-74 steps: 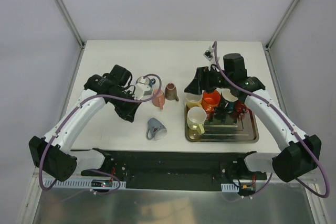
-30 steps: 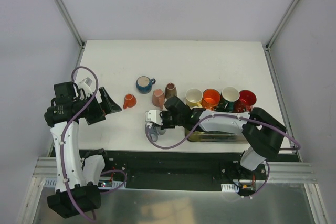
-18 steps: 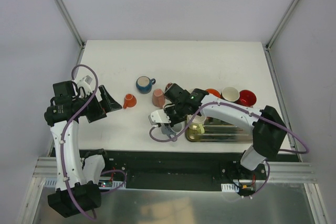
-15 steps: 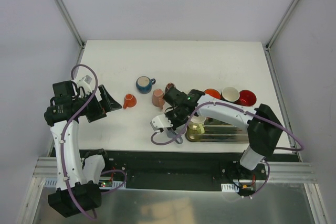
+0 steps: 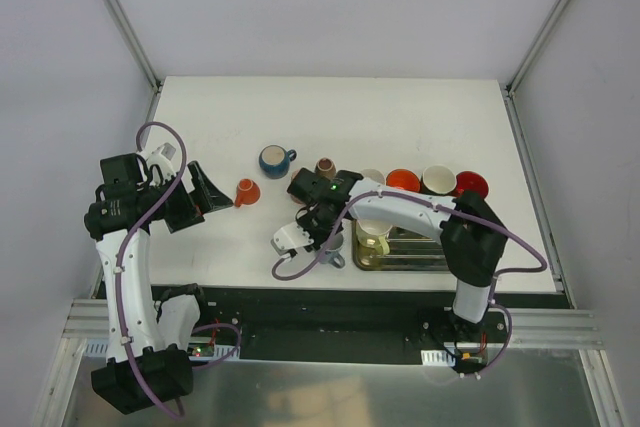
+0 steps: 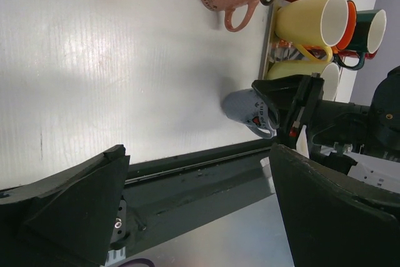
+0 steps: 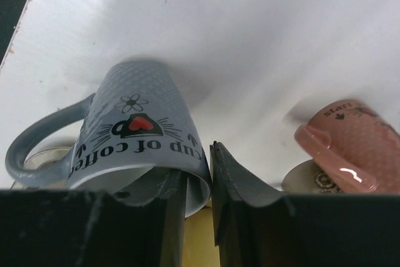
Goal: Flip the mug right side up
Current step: Turn over the cup at the center of the board, then place the cup at the center of the board.
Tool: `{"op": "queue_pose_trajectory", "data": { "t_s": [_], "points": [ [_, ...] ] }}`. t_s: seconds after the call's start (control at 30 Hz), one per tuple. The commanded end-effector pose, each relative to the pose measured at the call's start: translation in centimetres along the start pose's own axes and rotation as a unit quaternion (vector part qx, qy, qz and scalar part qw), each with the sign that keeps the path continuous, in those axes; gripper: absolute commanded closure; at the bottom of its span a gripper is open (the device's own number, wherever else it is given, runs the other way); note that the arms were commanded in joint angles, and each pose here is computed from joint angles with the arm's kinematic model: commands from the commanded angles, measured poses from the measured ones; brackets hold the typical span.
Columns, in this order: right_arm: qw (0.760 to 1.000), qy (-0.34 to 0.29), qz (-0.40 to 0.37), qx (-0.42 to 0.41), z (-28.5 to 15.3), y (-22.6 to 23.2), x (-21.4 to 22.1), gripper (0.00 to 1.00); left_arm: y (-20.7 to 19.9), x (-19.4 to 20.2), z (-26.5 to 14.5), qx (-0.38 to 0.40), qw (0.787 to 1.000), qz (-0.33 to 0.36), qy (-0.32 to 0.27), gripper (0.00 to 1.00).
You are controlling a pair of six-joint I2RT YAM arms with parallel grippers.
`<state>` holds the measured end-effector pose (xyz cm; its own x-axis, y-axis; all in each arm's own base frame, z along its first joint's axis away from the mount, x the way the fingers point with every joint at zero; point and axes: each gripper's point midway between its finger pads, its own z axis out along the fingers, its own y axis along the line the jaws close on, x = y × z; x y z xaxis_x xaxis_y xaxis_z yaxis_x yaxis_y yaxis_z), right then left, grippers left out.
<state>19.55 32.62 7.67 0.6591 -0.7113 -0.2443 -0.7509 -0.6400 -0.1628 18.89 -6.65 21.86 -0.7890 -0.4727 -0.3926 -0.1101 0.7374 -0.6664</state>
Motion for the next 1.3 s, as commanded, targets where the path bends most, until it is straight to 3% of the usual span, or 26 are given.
{"op": "queue_pose_trajectory", "data": {
  "t_s": [0.0,0.2,0.57,0.63,0.73,0.8,0.87,1.0,1.1,1.27],
  "points": [
    [0.999,-0.007,-0.034,0.025,0.4,-2.2,-1.9,0.73,-0.8,-0.6,-0.6,0.011,1.0,0.001,-0.019,0.0],
    [0.999,-0.004,-0.039,0.033,0.2,-2.5,-2.3,0.66,-1.0,-1.4,-1.1,0.003,0.999,0.015,-0.034,0.0],
    [0.995,-0.005,-0.013,0.097,-4.6,-2.9,-2.2,0.56,-1.4,-1.3,-1.0,0.015,0.999,0.008,-0.03,0.0],
    [0.992,-0.017,0.015,0.122,-6.1,-3.2,-2.3,0.52,-1.5,-1.4,-1.2,0.017,0.999,0.012,-0.033,0.0],
    [0.98,-0.049,0.097,0.165,-7.8,-3.7,-2.8,0.36,-1.4,-1.4,-1.1,0.015,0.999,0.009,-0.031,0.0],
    [0.966,-0.068,0.169,0.184,-8.6,-3.3,-2.9,0.28,-1.4,-1.5,-1.0,0.015,0.999,0.006,-0.03,0.0],
    [0.931,-0.094,0.28,0.213,-9.2,-3.2,-3.0,0.22,-1.4,-1.5,-0.9,0.015,1.0,-0.001,-0.028,0.0],
    [0.872,-0.148,0.432,0.176,-9.5,0.9,-3.9,0.24,-1.3,-1.4,-0.6,0.019,1.0,-0.01,-0.023,0.0],
    [0.817,-0.152,0.534,0.154,-8.5,2.8,-3.7,0.27,-1.2,-1.4,-0.4,0.02,1.0,-0.015,-0.019,0.0],
    [0.778,-0.168,0.591,0.129,-7.5,4.1,-3.6,0.27,-1.0,-1.4,-0.1,0.02,0.999,-0.027,-0.016,0.0]
  ]
}}
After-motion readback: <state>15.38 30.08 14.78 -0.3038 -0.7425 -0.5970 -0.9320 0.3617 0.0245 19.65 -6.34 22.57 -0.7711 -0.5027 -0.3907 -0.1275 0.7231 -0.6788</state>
